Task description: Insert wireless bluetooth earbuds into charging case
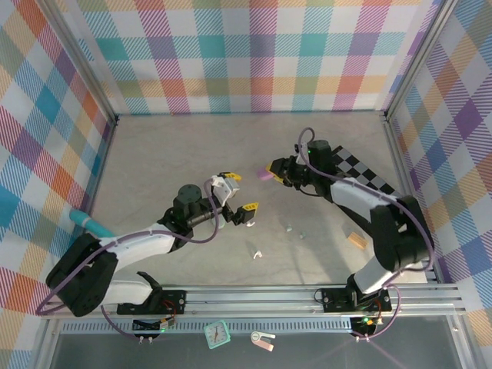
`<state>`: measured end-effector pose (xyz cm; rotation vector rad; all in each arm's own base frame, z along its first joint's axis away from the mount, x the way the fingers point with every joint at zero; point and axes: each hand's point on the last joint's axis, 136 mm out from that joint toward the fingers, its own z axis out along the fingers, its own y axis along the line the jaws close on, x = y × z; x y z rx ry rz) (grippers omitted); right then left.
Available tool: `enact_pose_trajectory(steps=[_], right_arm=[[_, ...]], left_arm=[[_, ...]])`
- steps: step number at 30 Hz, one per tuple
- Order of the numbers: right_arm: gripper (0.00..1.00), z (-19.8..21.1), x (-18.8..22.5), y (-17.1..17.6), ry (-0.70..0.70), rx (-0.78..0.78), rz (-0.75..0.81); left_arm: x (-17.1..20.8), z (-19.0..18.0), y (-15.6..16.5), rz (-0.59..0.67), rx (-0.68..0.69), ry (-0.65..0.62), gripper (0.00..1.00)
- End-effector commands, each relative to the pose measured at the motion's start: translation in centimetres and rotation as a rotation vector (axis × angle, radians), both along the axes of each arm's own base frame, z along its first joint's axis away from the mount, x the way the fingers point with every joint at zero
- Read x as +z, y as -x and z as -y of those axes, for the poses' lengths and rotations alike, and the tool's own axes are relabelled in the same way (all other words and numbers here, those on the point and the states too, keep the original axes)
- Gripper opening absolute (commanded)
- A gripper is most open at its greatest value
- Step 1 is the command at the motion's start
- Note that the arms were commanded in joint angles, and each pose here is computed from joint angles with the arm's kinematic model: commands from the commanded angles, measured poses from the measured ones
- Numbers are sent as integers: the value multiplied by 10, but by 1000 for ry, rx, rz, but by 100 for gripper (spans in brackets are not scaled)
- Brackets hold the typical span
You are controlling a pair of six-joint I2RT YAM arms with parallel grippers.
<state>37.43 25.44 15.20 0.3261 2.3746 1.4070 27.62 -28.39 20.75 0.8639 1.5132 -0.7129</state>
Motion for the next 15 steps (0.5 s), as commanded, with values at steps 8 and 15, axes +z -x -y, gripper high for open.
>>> enact_pose_trajectory(steps=[8, 15], right_arm=[[24, -15, -62, -72, 102, -10, -6], [26, -21, -95, -100, 133, -27, -53]], left_arm=[[-40, -49, -6, -164, 246, -186, 100], [-48, -62, -10, -242, 333, -200, 100]])
